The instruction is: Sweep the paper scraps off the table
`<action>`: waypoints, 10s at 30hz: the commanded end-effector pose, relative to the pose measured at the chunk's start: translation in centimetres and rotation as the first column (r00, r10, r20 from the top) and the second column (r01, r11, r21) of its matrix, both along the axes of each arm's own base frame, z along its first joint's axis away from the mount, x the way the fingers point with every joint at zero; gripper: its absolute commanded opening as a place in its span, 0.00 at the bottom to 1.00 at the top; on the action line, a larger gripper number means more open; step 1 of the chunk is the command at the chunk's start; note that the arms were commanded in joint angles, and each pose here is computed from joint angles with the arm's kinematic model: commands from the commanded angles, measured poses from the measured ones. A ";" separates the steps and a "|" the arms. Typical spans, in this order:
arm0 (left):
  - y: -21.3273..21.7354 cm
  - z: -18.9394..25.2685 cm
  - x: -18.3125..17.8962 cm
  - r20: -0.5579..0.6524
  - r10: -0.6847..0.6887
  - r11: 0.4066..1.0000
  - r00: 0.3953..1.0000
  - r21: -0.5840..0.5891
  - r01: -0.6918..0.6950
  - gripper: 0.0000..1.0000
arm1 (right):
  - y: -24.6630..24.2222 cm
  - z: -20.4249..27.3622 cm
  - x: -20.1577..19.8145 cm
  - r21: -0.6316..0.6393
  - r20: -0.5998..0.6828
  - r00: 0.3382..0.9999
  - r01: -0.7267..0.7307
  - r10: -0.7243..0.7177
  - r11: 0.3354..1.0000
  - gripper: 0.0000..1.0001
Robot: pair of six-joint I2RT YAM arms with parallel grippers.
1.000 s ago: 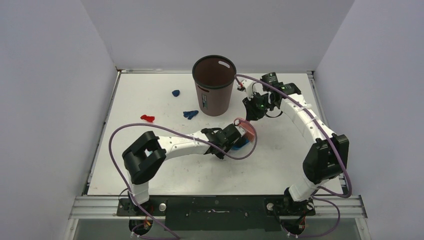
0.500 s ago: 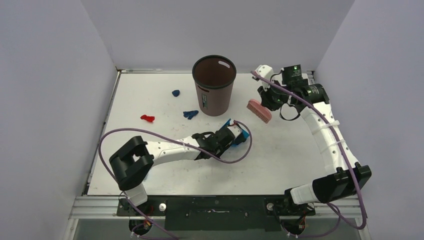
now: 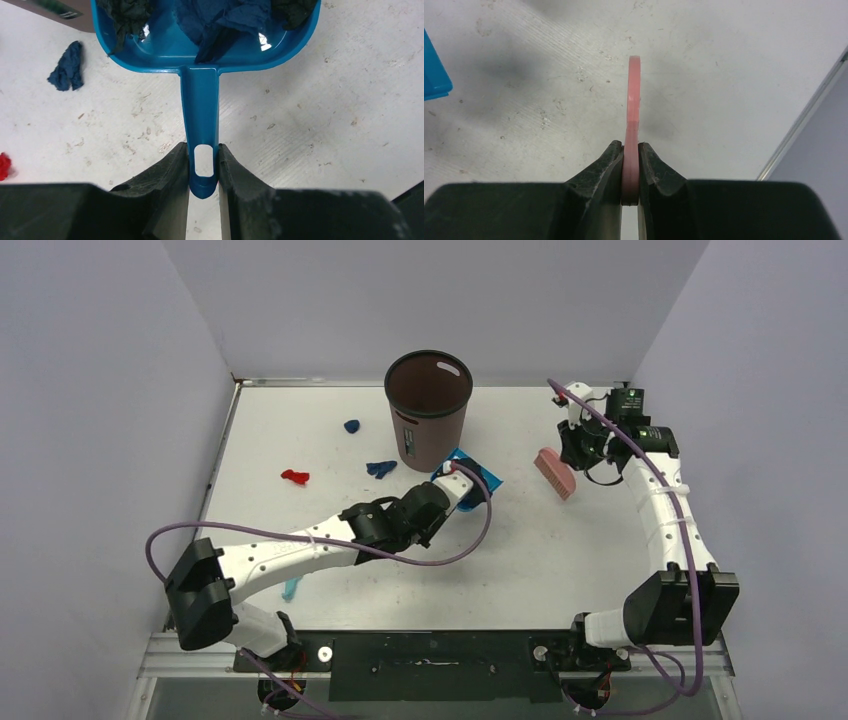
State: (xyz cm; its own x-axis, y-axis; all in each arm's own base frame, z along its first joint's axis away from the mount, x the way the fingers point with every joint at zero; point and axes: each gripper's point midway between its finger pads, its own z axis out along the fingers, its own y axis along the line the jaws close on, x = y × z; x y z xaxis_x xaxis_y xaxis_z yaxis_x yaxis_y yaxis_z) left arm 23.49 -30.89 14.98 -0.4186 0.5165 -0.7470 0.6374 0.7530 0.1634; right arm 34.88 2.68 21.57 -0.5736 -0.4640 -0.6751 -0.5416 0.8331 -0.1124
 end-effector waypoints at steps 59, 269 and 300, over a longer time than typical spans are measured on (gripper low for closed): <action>25.4 7.6 -7.6 0.010 0.650 0.759 0.760 0.027 -0.650 0.00 | 32.4 -9.9 -3.1 0.507 -0.391 0.894 0.012 0.219 0.862 0.05; 12.0 21.8 22.8 0.565 0.173 0.767 0.807 0.437 -0.470 0.00 | 9.0 -4.4 -5.3 0.694 -0.126 0.978 -0.034 0.168 0.720 0.05; 10.9 24.5 23.2 0.726 -0.052 0.528 0.686 0.603 -0.598 0.00 | 8.8 -4.7 -5.4 0.695 -0.137 0.976 -0.028 0.170 0.719 0.05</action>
State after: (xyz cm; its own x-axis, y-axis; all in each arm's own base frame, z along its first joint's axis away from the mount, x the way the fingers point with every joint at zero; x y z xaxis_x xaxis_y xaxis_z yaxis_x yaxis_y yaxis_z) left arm 48.27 -21.83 35.20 -0.2690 0.9609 -0.0655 0.0457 0.0806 0.9957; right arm 28.98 11.49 15.58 -0.7441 0.0324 -0.6673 -0.5177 0.6033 0.6066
